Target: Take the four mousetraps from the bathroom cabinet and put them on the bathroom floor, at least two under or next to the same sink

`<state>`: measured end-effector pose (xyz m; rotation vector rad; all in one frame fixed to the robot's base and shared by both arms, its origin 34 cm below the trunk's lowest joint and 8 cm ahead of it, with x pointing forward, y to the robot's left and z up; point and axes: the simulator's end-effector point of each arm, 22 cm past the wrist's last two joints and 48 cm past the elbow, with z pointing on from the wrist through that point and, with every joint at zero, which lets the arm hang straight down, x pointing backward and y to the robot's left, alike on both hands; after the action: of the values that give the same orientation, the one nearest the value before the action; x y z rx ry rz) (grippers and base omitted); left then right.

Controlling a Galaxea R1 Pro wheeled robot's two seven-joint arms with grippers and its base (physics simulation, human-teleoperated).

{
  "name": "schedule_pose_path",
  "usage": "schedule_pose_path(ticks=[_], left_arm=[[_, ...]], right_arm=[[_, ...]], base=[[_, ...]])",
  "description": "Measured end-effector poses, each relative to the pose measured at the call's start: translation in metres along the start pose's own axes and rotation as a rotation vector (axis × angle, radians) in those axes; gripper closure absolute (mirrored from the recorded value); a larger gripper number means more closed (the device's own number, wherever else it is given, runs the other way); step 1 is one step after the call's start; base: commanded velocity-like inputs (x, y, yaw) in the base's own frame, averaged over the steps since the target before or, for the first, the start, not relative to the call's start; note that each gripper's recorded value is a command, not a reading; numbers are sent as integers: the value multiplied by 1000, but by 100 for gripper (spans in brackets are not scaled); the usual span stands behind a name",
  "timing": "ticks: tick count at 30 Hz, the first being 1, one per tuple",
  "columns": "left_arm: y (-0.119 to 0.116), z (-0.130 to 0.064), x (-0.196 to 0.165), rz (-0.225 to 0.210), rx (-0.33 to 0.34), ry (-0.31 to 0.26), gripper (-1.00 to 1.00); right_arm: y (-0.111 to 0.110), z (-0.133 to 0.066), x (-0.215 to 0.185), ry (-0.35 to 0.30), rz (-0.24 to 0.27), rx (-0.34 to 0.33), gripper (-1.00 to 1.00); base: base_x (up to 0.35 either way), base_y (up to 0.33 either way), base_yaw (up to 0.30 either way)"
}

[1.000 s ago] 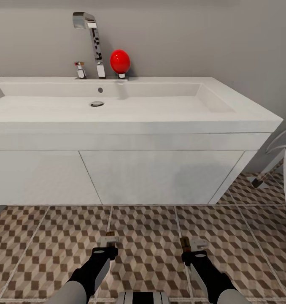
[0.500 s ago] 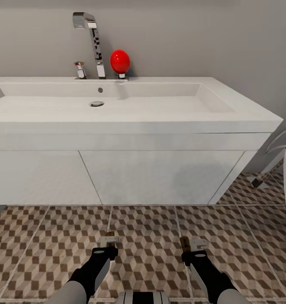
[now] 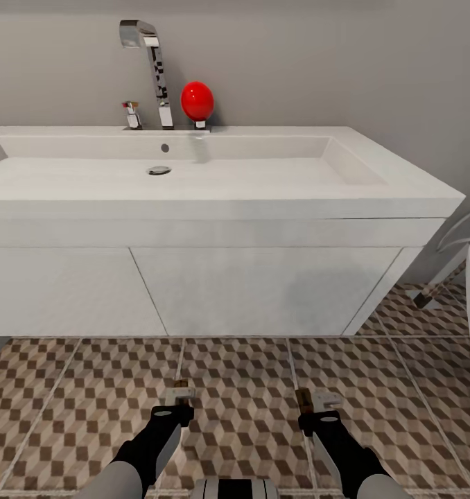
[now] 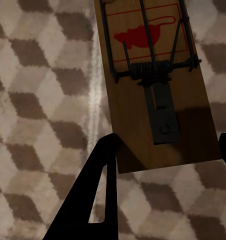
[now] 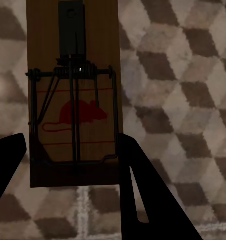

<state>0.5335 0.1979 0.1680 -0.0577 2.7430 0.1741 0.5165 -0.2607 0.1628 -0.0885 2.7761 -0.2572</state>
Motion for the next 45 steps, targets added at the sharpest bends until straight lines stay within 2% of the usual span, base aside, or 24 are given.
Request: schedule_pose_path(ticks=[9, 24, 45], left_arm=[[0, 0, 0, 0, 0, -1, 100], [1, 0, 0, -9, -2, 1, 100], [2, 1, 4, 0, 0, 5, 100]], right_arm=[[0, 0, 0, -1, 0, 0, 100], [0, -1, -4, -9, -3, 1, 100], [-1, 2, 2, 6, 3, -3, 100]], base=[[12, 0, 0], [236, 0, 0], [13, 0, 0]])
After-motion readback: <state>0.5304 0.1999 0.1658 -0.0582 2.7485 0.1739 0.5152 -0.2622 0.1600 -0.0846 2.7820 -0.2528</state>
